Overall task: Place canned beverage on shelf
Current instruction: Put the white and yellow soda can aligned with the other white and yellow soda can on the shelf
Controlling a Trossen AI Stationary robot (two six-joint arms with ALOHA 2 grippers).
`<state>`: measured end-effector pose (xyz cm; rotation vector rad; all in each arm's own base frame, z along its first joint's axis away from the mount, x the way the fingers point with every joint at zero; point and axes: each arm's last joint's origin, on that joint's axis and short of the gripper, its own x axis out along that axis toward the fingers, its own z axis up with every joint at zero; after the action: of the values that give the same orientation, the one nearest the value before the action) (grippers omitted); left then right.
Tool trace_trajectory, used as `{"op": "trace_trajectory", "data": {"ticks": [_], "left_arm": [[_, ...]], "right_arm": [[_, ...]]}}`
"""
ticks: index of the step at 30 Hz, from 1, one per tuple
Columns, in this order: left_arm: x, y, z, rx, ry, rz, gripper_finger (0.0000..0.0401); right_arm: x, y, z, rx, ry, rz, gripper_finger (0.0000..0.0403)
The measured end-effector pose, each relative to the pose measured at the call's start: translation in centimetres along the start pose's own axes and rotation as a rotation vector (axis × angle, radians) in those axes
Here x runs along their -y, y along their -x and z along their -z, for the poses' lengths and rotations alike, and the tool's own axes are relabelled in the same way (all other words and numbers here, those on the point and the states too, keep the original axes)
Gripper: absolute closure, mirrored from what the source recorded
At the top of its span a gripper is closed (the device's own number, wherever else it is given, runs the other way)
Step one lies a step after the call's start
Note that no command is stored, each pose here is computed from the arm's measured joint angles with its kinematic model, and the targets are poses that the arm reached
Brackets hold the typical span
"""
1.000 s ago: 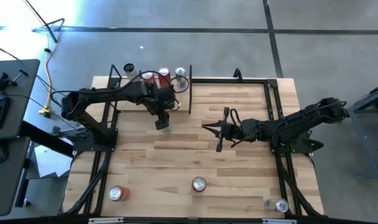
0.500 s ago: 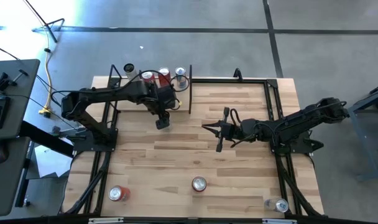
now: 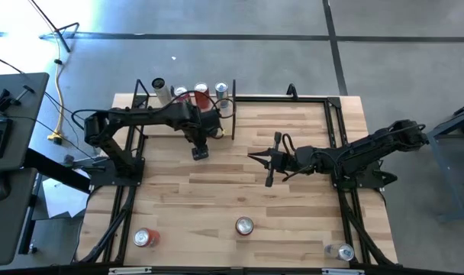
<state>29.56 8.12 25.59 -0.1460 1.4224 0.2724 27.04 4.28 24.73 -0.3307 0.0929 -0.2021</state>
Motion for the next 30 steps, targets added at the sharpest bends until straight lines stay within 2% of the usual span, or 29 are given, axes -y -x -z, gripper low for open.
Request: {"op": "trace_trajectory", "data": {"ticks": [6, 12, 15, 18, 22, 25, 30], "left_arm": [[-1.0, 1.8, 2.2, -0.088, 0.004, -0.044, 0.0163], [-2.4, 5.2, 4.8, -0.046, 0.054, -0.091, 0.0163], [-3.4, 6.7, 5.9, 0.009, 0.100, -0.132, 0.0163], [-4.8, 7.7, 7.3, 0.001, 0.164, -0.182, 0.0163], [-7.4, 7.9, 8.5, -0.043, 0.265, -0.230, 0.0163], [-9.0, 7.9, 9.2, -0.069, 0.295, -0.234, 0.0163], [-11.2, 7.9, 10.1, -0.064, 0.362, -0.186, 0.0163]], "right_arm": [[0.0, 0.0, 0.0, -0.004, 0.001, -0.002, 0.0403], [0.0, 0.0, 0.1, -0.009, 0.002, -0.003, 0.0403], [0.0, 0.0, 0.1, -0.010, -0.004, -0.003, 0.0403], [0.0, 0.0, 0.1, -0.010, -0.004, -0.004, 0.0403], [0.0, 0.0, 0.1, -0.010, -0.004, -0.004, 0.0403], [0.0, 0.0, 0.1, -0.010, -0.004, -0.004, 0.0403], [0.0, 0.0, 0.1, -0.013, -0.003, -0.004, 0.0403]]}}
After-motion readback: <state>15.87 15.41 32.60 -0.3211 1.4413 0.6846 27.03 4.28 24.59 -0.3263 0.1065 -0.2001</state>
